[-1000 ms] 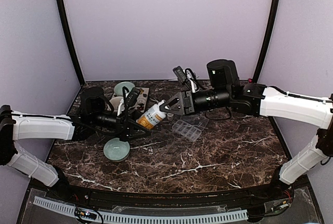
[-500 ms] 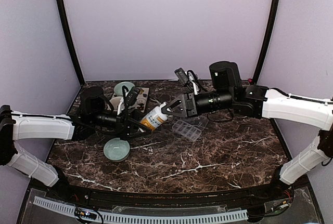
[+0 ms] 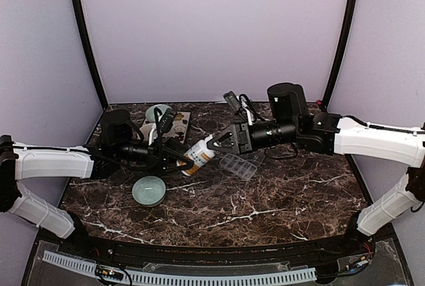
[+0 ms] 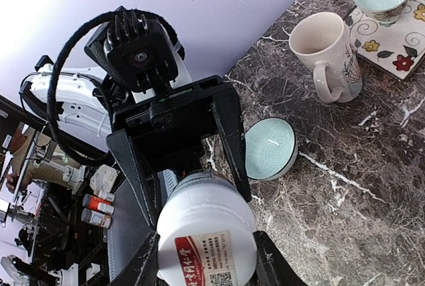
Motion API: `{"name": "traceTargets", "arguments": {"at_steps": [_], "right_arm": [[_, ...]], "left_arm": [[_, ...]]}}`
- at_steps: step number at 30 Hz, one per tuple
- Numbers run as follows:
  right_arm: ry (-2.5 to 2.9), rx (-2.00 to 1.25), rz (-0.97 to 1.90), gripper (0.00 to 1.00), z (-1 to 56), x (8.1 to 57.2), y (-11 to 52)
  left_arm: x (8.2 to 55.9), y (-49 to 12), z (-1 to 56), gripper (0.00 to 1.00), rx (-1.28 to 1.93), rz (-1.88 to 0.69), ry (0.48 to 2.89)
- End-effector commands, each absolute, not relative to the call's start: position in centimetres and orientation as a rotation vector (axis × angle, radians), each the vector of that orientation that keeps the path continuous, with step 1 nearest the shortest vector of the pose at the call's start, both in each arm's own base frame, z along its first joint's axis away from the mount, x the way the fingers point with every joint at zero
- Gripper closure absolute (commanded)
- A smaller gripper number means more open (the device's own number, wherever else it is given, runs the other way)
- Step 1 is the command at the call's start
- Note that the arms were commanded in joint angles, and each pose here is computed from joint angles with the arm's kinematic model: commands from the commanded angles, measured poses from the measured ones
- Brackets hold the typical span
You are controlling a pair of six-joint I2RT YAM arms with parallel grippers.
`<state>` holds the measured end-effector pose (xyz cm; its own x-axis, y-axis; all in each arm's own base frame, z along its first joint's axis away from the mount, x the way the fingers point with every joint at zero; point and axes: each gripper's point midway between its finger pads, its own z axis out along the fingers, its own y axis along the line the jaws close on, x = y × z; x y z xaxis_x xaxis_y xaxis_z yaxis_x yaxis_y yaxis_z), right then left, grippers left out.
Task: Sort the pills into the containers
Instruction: Pass from the right arm to the left
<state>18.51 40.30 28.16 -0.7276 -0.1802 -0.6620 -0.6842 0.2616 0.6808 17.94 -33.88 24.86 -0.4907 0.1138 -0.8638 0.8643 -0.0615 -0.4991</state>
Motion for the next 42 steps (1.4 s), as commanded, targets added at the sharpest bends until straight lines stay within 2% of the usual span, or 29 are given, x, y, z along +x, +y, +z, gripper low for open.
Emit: {"name": "traceTargets", "arguments": {"at_steps": [1, 12, 23, 26, 37, 42], "right_arm": [[1.967, -0.790, 1.518, 0.99, 30.9, 18.2, 40.3], [1.946, -0.763, 1.525, 0.99, 31.5, 18.5, 40.3], [1.952, -0.750, 1.537, 0.99, 31.1, 18.4, 40.4], [1.946, -0.741, 1.534, 0.99, 31.2, 18.5, 40.3], [1.944, -0.715, 1.529, 0.98, 30.5, 18.6, 40.0], [1.941, -0.731, 1.471, 0.89, 30.5, 18.9, 40.1]], "left_arm": [[17.7, -33.5, 26.6, 0.34, 1.070, -1.599, 1.539], [17.5, -33.3, 26.1, 0.33, 1.056, -1.600, 1.558], [17.7, -33.3, 26.6, 0.49, 1.048, -1.594, 1.533], [17.8, -33.3, 26.5, 0.50, 1.040, -1.595, 1.534], [18.5, -33.3, 26.8, 0.78, 1.012, -1.547, 1.534], [19.1, -33.5, 26.5, 0.86, 1.012, -1.516, 1.569]]}}
